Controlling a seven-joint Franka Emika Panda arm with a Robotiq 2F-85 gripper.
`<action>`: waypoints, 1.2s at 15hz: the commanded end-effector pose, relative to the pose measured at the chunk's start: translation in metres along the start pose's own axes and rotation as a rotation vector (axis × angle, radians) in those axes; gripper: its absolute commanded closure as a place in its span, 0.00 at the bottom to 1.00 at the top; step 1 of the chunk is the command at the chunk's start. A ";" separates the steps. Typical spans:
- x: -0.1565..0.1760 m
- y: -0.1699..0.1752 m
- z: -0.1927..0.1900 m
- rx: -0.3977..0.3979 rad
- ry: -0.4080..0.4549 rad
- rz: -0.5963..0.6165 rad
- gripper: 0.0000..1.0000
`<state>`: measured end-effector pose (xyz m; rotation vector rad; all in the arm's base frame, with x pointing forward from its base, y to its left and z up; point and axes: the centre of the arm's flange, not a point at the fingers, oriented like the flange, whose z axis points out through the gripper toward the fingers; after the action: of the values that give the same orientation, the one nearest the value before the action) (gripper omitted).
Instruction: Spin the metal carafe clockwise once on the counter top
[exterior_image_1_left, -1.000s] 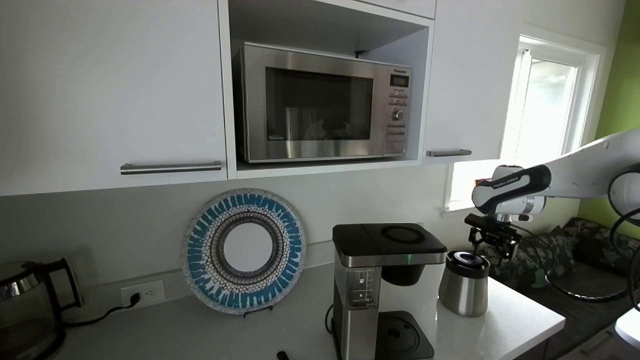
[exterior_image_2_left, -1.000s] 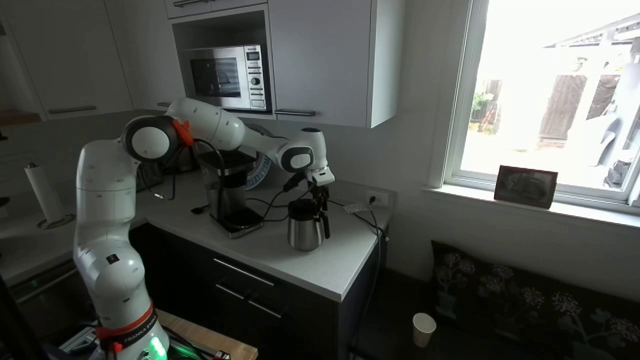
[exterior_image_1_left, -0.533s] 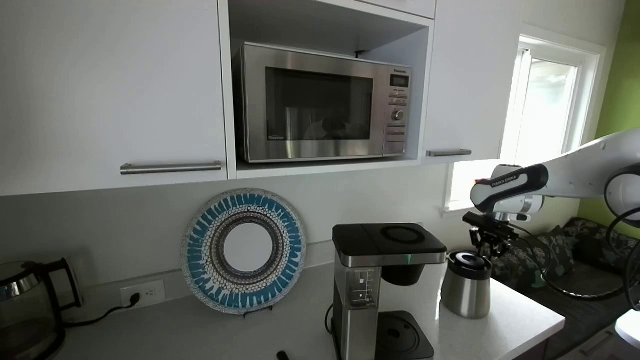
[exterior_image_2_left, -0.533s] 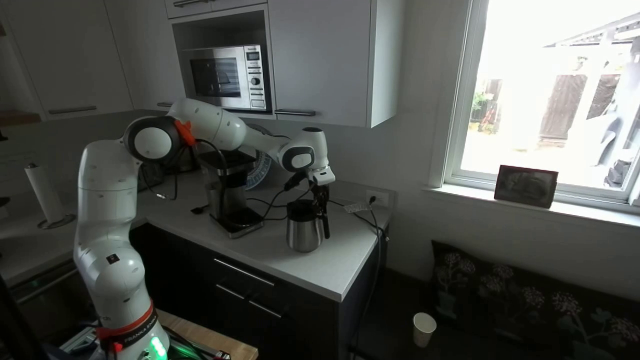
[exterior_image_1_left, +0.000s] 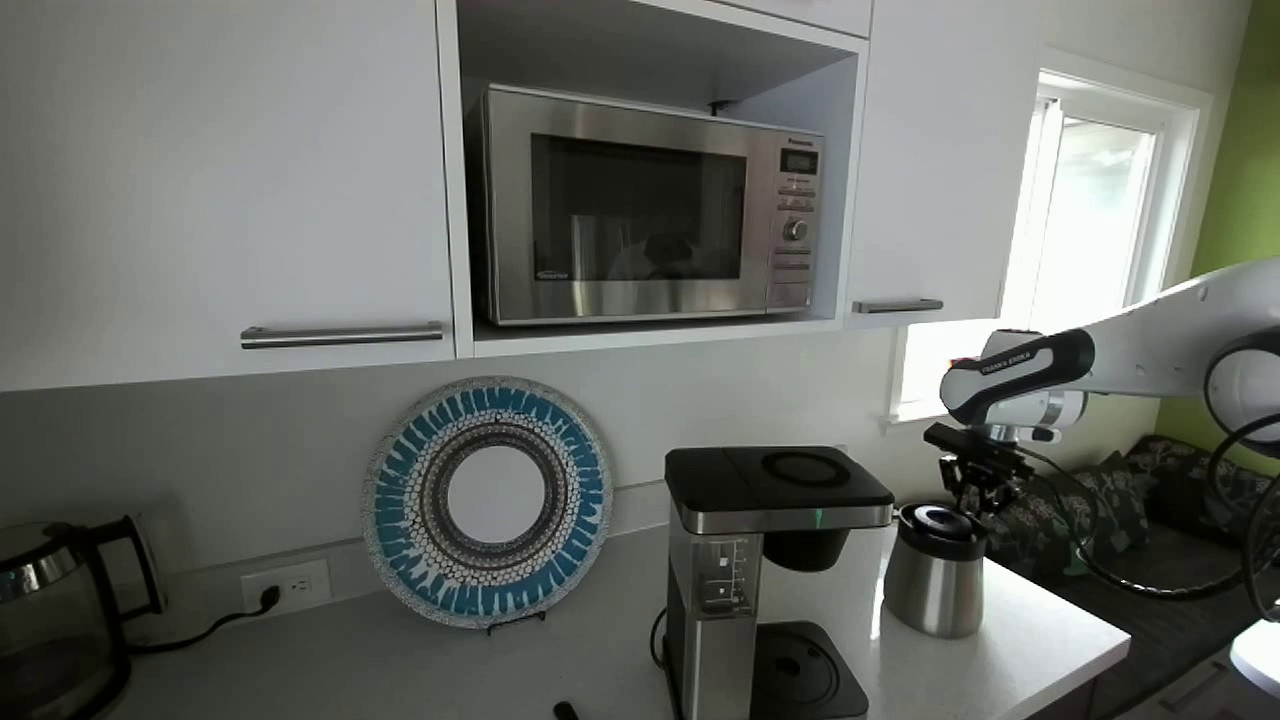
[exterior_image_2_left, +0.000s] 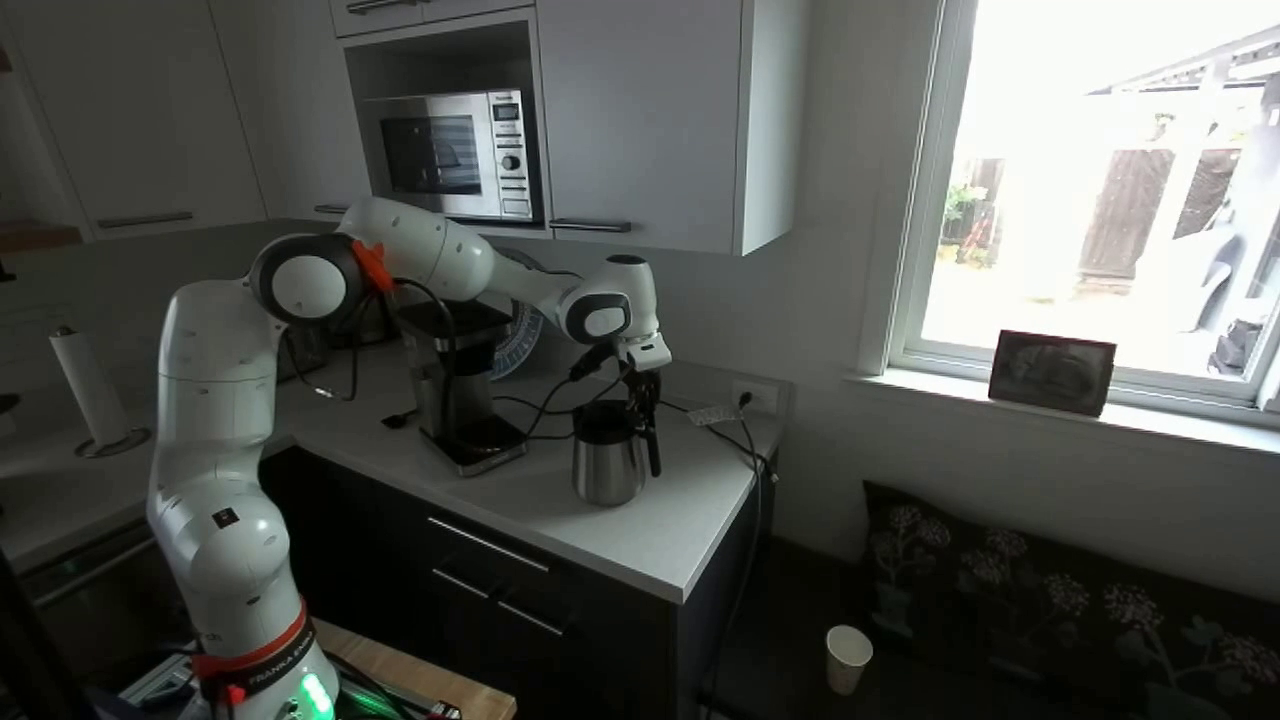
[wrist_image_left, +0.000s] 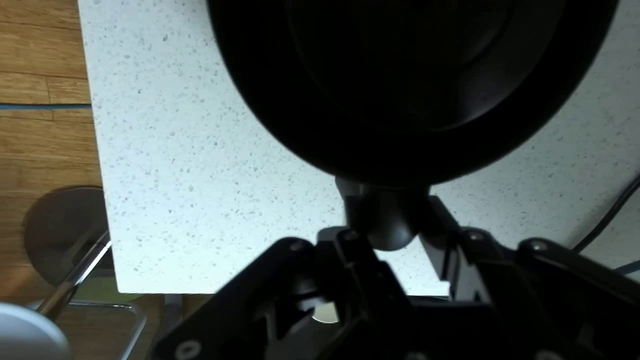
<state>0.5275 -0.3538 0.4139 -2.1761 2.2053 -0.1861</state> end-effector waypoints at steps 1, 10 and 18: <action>0.003 0.001 0.004 0.009 0.014 0.165 0.92; 0.002 0.030 0.001 0.030 0.035 0.642 0.92; 0.011 0.024 -0.001 0.012 0.039 0.726 0.67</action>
<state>0.5030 -0.3648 0.4127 -1.2393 2.8152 -0.2060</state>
